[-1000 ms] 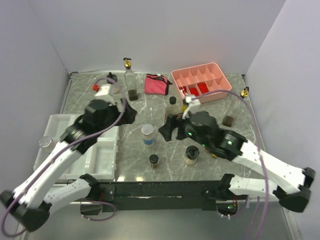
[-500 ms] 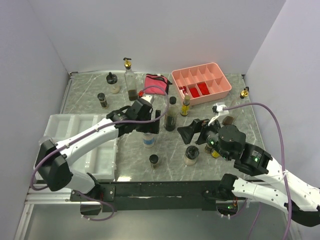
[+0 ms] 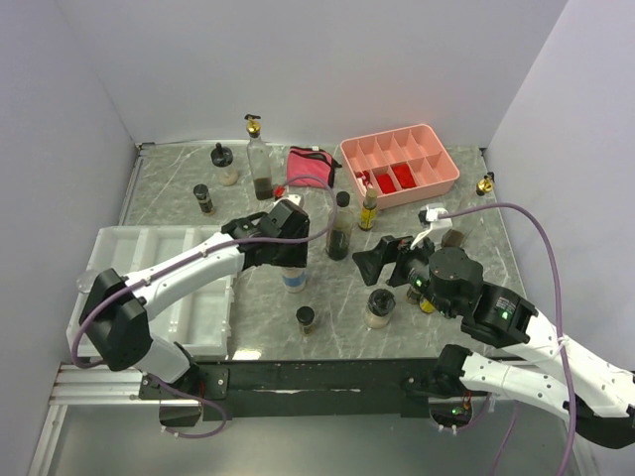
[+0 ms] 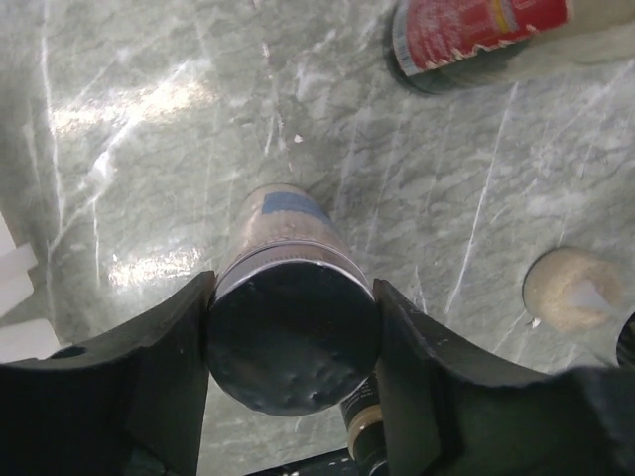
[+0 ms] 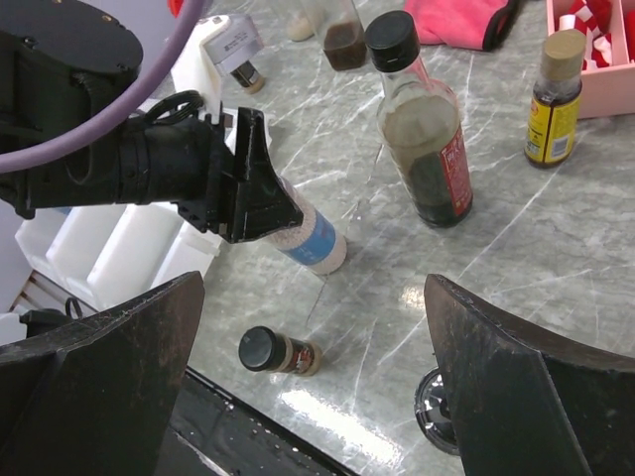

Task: Organize the condiment bottles
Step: Pick up the bottle from the center of the board, then place the bottle in the storage box.

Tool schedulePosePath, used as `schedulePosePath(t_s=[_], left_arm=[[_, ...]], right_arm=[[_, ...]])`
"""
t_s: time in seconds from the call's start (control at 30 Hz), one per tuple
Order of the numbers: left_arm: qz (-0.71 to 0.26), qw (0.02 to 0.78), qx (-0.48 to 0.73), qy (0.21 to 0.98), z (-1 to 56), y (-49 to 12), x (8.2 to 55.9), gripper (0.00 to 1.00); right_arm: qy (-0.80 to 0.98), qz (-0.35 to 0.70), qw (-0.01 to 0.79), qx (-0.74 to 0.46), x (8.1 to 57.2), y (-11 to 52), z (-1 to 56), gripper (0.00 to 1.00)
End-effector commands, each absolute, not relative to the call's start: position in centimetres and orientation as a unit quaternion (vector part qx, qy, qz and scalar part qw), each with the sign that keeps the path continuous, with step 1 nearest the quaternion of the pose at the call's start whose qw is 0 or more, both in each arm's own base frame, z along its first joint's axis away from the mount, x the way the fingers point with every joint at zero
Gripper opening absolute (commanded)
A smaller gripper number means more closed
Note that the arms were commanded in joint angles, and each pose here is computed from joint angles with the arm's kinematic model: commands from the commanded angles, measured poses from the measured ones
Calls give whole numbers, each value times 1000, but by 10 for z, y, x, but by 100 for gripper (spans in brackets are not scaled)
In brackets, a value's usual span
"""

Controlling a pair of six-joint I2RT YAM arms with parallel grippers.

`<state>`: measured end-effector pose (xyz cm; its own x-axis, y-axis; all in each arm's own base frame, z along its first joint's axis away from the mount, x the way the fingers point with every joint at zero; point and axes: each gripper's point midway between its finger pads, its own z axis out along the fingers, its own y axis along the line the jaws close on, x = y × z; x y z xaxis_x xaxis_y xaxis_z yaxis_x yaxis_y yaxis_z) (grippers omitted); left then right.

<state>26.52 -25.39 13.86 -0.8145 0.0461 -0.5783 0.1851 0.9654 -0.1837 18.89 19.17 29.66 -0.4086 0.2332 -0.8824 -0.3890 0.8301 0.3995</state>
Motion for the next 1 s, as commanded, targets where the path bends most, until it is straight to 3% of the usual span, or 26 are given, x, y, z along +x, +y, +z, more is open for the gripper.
schedulePosePath(t_s=[0.0,0.3,0.53,0.8,0.97], left_arm=[[-104,342,9,934,162,-238,271,1],[-56,407,-202,889,240,-193,292,1],[2,395,-410,822,267,-101,305,1],[55,397,-590,701,264,27,262,1],[103,407,-646,637,261,72,222,1]], right_arm=[[787,284,547,-34,192,190,299,100],[788,287,544,-24,193,191,300,100],[792,287,538,-30,192,192,299,100],[794,284,536,-32,191,192,298,100],[798,282,531,-37,193,197,294,100]])
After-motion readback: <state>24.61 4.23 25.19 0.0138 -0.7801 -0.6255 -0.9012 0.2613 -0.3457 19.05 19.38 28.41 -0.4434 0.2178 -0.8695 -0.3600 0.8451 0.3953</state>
